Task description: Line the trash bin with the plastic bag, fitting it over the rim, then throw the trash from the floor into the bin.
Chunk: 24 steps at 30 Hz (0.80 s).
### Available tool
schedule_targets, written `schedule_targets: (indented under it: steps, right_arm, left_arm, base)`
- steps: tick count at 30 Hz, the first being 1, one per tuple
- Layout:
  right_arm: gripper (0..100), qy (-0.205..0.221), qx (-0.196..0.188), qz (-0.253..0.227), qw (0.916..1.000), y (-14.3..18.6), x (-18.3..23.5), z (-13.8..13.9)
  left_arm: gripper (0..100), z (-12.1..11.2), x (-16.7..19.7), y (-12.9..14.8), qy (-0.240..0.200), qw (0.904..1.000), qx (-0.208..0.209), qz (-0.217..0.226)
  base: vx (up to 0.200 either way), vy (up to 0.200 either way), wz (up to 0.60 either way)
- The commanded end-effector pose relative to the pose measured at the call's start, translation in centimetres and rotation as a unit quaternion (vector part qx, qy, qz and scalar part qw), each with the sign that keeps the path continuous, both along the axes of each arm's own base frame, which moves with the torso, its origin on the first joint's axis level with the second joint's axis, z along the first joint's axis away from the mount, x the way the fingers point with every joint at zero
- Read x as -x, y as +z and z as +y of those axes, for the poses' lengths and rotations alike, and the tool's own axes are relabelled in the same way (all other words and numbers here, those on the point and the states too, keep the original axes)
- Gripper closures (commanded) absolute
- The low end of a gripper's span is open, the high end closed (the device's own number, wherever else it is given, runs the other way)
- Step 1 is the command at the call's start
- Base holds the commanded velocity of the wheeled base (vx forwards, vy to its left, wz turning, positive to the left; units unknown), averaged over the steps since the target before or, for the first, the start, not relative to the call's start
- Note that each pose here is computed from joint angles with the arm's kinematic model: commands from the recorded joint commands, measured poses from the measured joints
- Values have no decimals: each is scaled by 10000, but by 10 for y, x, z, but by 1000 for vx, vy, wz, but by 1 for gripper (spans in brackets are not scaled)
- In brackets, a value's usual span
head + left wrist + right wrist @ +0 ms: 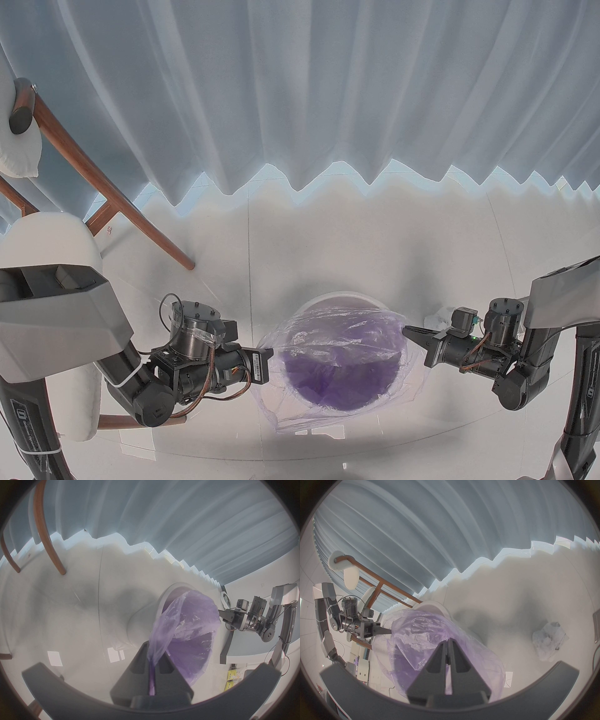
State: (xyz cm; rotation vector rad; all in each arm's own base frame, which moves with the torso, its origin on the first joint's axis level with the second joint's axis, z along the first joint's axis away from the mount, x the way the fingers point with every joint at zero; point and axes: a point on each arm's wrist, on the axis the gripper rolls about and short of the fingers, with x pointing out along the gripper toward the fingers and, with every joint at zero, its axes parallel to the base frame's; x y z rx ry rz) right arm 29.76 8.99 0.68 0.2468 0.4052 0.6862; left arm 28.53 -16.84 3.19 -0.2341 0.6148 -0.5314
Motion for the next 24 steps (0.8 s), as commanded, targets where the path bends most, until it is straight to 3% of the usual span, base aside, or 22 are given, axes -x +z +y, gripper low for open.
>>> schedule_targets:
  steps: [1,10,13,24]
  right_arm:
    - [100,-22,-40,-168,9998,6,-2,0]
    - [100,-206,-190,-657,9974,27,-19,-7]
    - [100,-325,-230,-779,9962,31,-30,-12]
    - [100,-520,-357,-419,9971,29,-33,-22]
  left_arm:
    - [100,2,3,3,14,10000,44,-82]
    - [100,-7,-12,23,-22,9976,383,-572]
    - [100,-14,-23,32,89,9954,686,-662]
    - [100,-20,-34,39,75,9954,822,-481]
  base:
    - [0,0,0]
    - [0,0,0]
    - [0,0,0]
    - [0,0,0]
